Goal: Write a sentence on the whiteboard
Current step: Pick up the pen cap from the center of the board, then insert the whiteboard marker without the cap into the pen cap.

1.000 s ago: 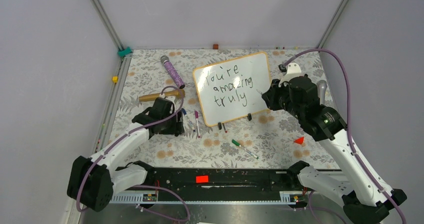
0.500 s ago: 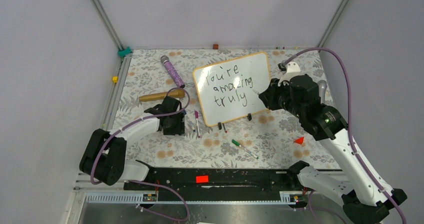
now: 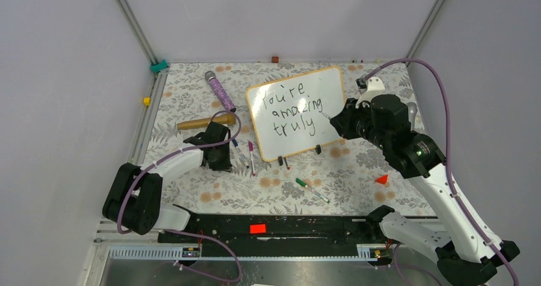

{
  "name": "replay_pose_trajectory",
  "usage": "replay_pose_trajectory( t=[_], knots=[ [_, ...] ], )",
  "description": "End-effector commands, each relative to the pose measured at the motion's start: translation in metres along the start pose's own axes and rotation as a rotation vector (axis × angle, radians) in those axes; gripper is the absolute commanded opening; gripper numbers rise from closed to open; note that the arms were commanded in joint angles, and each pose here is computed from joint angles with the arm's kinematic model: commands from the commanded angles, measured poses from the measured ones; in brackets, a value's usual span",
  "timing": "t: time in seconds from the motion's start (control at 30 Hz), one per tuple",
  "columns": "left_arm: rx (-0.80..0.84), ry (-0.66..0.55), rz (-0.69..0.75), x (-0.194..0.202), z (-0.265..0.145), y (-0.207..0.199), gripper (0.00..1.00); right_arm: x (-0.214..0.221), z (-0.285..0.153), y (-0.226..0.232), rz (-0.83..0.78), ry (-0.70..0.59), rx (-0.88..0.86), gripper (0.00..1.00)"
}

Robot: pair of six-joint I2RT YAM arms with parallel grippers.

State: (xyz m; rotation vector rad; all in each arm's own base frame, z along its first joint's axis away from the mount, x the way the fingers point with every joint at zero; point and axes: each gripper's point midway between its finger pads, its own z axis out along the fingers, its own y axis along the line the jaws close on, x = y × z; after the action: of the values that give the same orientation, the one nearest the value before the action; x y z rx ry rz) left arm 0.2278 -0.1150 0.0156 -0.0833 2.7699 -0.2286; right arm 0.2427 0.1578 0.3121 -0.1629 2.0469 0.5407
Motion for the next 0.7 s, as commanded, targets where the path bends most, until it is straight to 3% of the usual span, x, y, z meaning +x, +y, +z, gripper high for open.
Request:
replay_pose_trajectory(
  t=[0.0,0.17,0.27,0.43,0.67],
  knots=[
    [0.096,-0.057,0.028,-0.017,-0.014,-0.018,0.03,-0.009,-0.005,0.003,0.007,-0.007,-0.002,0.00],
    [0.253,-0.159,0.116,-0.043,-0.053,-0.050,0.00,0.011,0.011,0.022,0.033,0.121,-0.097,0.00],
    [0.373,-0.282,0.201,-0.057,-0.084,-0.072,0.00,0.016,0.019,0.040,0.072,0.215,-0.164,0.00],
    [0.474,-0.458,0.304,-0.068,-0.121,-0.086,0.00,0.004,0.028,0.060,0.108,0.244,-0.209,0.00],
    [0.745,-0.709,0.575,-0.069,-0.184,-0.129,0.00,0.000,0.029,0.118,0.076,0.344,-0.306,0.00]
  ],
)
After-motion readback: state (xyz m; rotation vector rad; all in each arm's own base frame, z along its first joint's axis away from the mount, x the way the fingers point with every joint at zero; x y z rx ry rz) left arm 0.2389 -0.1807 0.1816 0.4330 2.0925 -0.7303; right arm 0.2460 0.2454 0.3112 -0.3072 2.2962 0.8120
